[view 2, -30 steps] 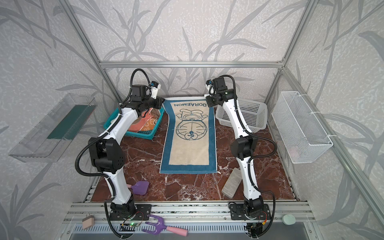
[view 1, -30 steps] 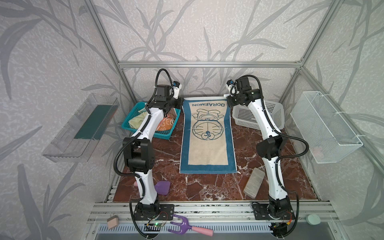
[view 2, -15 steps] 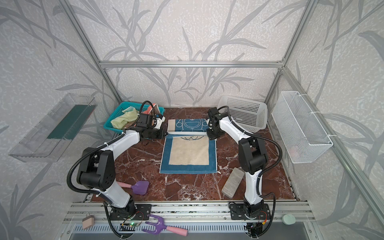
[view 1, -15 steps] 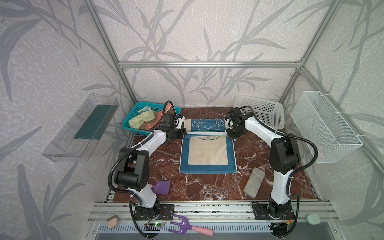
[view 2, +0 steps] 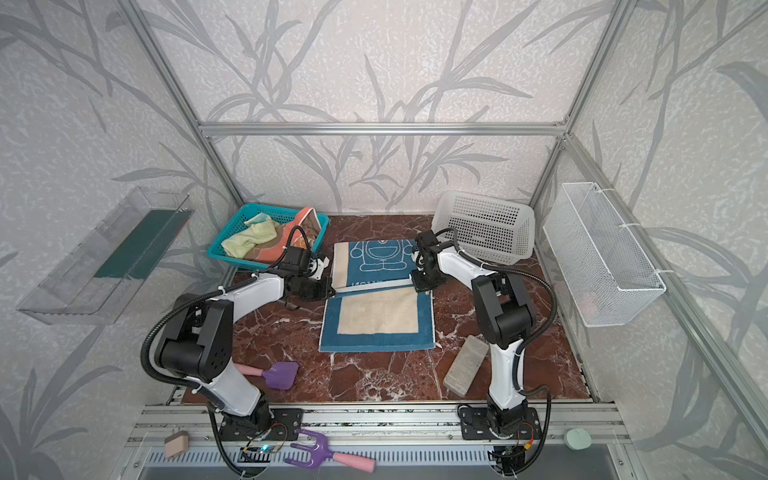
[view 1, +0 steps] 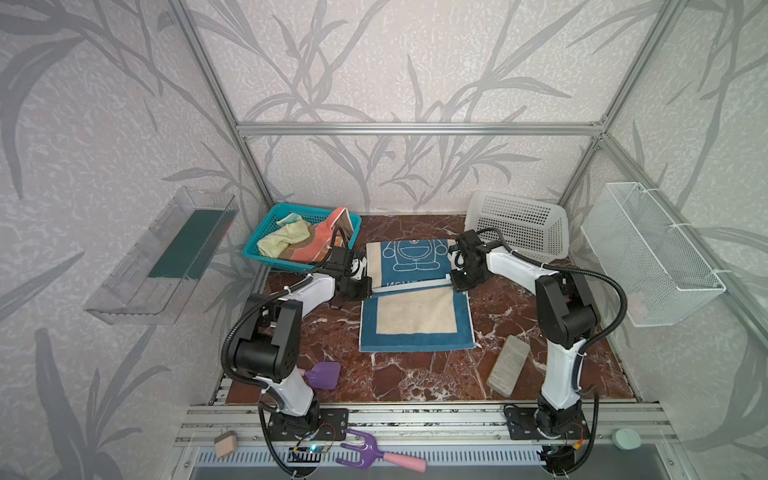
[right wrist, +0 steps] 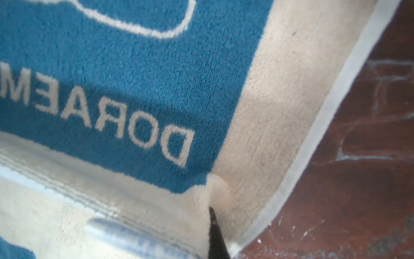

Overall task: Fold and stack the towels
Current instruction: 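Carry the held far edge toward the robot with both grippers, folding the towel over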

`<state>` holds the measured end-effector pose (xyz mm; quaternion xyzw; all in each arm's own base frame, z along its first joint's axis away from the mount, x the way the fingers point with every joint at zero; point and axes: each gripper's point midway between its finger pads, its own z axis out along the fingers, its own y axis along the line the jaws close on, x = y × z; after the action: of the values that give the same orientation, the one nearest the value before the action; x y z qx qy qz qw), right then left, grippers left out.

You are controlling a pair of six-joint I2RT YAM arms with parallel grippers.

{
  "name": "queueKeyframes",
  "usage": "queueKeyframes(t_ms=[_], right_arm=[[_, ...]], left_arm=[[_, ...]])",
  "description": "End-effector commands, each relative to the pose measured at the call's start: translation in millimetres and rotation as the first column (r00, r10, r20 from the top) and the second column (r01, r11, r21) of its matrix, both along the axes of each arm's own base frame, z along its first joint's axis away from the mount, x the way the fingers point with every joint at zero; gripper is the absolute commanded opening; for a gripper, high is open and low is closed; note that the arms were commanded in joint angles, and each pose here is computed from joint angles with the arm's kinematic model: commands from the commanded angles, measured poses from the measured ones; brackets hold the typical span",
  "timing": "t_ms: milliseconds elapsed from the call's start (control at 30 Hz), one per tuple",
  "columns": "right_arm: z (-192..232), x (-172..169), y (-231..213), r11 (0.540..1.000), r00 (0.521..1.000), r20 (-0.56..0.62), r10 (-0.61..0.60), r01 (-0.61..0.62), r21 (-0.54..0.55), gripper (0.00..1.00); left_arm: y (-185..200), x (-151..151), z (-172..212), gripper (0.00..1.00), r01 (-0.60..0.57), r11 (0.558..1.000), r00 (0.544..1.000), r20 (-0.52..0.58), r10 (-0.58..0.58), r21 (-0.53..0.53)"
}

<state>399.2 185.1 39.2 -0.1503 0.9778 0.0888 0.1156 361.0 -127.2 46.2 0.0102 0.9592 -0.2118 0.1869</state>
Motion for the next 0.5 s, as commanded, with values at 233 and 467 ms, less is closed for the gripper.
queueKeyframes(t_ms=[233,467], right_arm=[[80,22,-39,0.989,0.991,0.132,0.009,0.011,-0.15,0.0],[95,-17,-31,0.992,0.993,0.112,0.041,-0.028,-0.12,0.0]], left_arm=[[30,27,63,0.0,-0.082,0.995,0.992,0.102,0.075,0.064],[31,-2,79,0.0,-0.073,0.995,0.995,0.076,0.068,0.071]])
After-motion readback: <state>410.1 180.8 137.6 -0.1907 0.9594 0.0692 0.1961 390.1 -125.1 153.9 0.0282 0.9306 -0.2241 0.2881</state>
